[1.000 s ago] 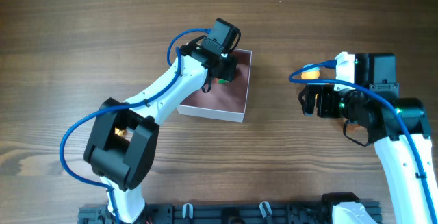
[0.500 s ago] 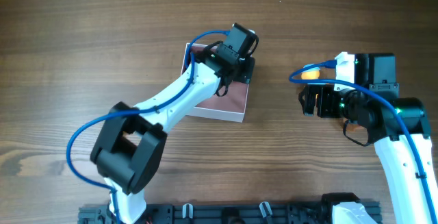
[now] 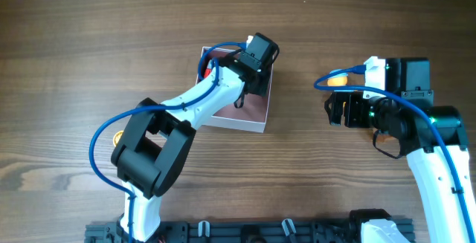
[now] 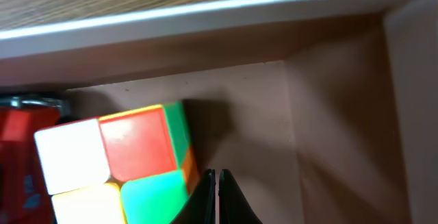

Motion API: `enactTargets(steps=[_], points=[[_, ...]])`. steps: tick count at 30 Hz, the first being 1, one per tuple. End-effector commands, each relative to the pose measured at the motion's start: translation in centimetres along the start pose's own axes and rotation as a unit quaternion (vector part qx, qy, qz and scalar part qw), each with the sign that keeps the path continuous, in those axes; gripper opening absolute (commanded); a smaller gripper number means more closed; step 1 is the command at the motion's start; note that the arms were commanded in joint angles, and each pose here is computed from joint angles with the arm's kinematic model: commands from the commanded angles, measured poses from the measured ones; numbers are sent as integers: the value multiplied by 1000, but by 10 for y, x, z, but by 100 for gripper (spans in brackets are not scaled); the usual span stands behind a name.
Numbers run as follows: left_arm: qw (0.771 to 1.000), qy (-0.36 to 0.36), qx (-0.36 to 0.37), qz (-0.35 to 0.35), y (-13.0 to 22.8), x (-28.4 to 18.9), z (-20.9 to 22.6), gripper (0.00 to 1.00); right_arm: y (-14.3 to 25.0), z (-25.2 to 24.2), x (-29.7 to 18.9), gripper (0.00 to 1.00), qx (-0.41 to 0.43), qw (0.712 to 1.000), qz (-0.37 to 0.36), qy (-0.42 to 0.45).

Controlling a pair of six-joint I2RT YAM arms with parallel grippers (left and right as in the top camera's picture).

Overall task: Pack container
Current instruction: 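Carry the cube with the left gripper into the box beside the truck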

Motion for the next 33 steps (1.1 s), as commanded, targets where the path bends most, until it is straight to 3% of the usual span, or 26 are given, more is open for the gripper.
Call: enactTargets(steps=[1, 12, 15, 17, 20, 22, 23, 25, 27, 30, 33], points=[[1000, -18, -9, -3, -4, 2, 8, 7, -6, -1, -5, 100, 6, 1000, -11, 7], [999, -37, -3, 5, -2, -1, 15, 15, -6, -1, -5, 100, 5, 1000, -11, 7], [999, -29, -3, -21, -18, -25, 9, 15, -7, -1, -5, 100, 5, 1000, -12, 7], [999, -22, -5, -45, -30, -57, 7, 21, -7, -1, -5, 100, 5, 1000, -12, 7], [997, -30, -13, -69, -34, -115, 22, 44, -7, -1, -5, 100, 4, 1000, -12, 7], [992, -80, -66, -75, -24, -158, 60, 81, -7, -1, -5, 100, 4, 1000, -13, 7], [988, -93, -102, -70, -17, -174, 79, 88, -7, -1, -5, 100, 4, 1000, -13, 7], [963, -130, -232, -49, 13, -208, 140, 100, -7, -1, -5, 100, 4, 1000, -13, 7], [913, -164, -372, -19, 51, -232, 197, 100, -7, -1, -5, 100, 4, 1000, -13, 7], [867, -160, -471, 5, 89, -236, 243, 100, -7, -1, -5, 100, 4, 1000, -12, 7], [832, -176, -525, 35, 127, -226, 269, 100, -7, -1, -5, 100, 5, 1000, -12, 7]])
Point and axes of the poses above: each gripper's point midway between its finger pads, its own x axis out along the fingers, its own z axis along the line the jaws close on, y = z × x, the point moved 1 cm from there along -x, back along the fingers, and after that the axes turned 4 degrees about x, right-handed, at the moved point
